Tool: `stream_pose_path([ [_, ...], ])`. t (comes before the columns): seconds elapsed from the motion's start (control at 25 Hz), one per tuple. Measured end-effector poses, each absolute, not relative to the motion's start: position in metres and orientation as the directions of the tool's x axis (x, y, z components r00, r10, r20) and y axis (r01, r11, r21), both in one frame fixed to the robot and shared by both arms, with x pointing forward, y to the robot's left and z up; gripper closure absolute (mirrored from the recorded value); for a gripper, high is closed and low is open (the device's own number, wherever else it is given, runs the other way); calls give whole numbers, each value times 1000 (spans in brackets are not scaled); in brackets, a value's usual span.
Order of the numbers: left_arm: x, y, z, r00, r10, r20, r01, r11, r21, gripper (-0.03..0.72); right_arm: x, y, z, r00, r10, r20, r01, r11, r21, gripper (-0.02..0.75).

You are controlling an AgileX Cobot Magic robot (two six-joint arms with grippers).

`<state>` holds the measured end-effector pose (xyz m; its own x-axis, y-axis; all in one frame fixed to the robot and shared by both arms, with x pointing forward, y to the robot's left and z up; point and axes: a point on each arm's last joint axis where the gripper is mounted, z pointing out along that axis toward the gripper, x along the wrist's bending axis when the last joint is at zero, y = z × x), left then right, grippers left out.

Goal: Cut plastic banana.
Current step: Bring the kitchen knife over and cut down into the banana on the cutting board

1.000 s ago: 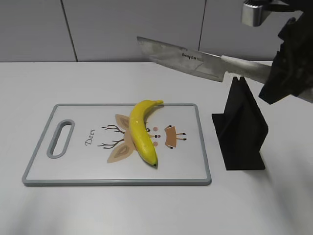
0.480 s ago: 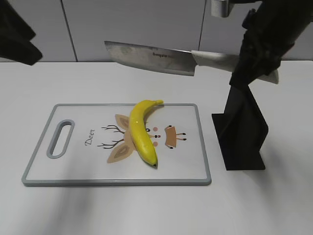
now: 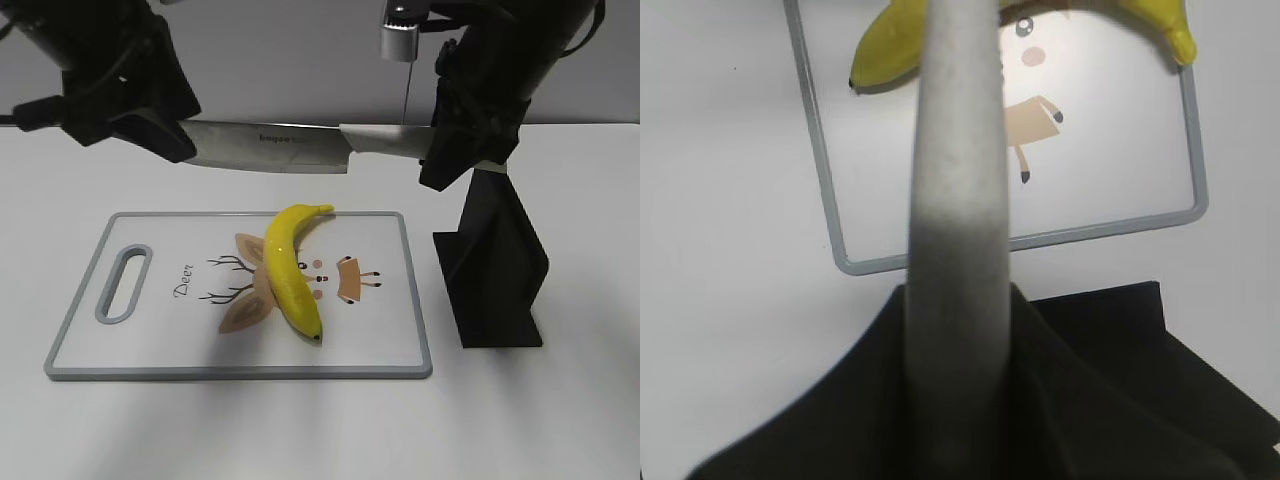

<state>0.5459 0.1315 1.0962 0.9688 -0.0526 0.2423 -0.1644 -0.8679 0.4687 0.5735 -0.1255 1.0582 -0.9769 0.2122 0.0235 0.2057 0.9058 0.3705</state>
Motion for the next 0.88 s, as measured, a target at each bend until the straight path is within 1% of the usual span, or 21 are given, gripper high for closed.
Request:
stream_pose_path([
  [0.08, 551, 126, 1087, 970, -68, 232, -171, -870, 463, 196, 573, -125, 1058, -979, 204, 20, 196, 908, 370, 559],
  [0.16, 555, 123, 1080, 973, -77, 215, -170, -873, 458, 229, 574, -126, 1058, -980, 199, 16, 191, 911, 366, 559],
  [0.24, 558, 121, 1074, 976, -78, 203, -164, -875, 455, 296, 574, -126, 1057, -982, 188, 12, 180, 914, 365, 559],
  [0.28, 559, 121, 1072, 976, -77, 203, -164, -876, 454, 360, 574, -126, 1057, -983, 184, 11, 175, 915, 364, 559],
  [0.4, 562, 120, 1071, 973, -66, 221, -164, -874, 457, 506, 574, -125, 1057, -984, 175, 7, 166, 916, 364, 559],
  [0.48, 564, 120, 1071, 970, -59, 236, -164, -874, 457, 564, 575, -125, 1055, -986, 167, 6, 158, 918, 364, 559],
  [0.52, 564, 120, 1071, 969, -58, 241, -165, -875, 455, 572, 576, -125, 1055, -987, 162, 2, 152, 919, 365, 559],
  [0.6, 565, 120, 1071, 966, -54, 252, -167, -876, 453, 557, 577, -125, 1055, -988, 155, -9, 141, 919, 368, 559],
  [0.68, 565, 120, 1071, 966, -53, 254, -168, -876, 452, 498, 578, -125, 1056, -988, 150, -21, 132, 919, 372, 559],
  [0.8, 566, 120, 1072, 965, -52, 257, -168, -876, 453, 347, 580, -124, 1056, -989, 144, -39, 119, 918, 377, 559],
  [0.84, 567, 119, 1072, 962, -45, 271, -169, -875, 454, 289, 578, -124, 1056, -992, 125, -33, 103, 919, 380, 559],
  [0.88, 568, 119, 1072, 959, -41, 281, -170, -875, 453, 261, 578, -123, 1056, -993, 115, -28, 96, 920, 381, 559],
])
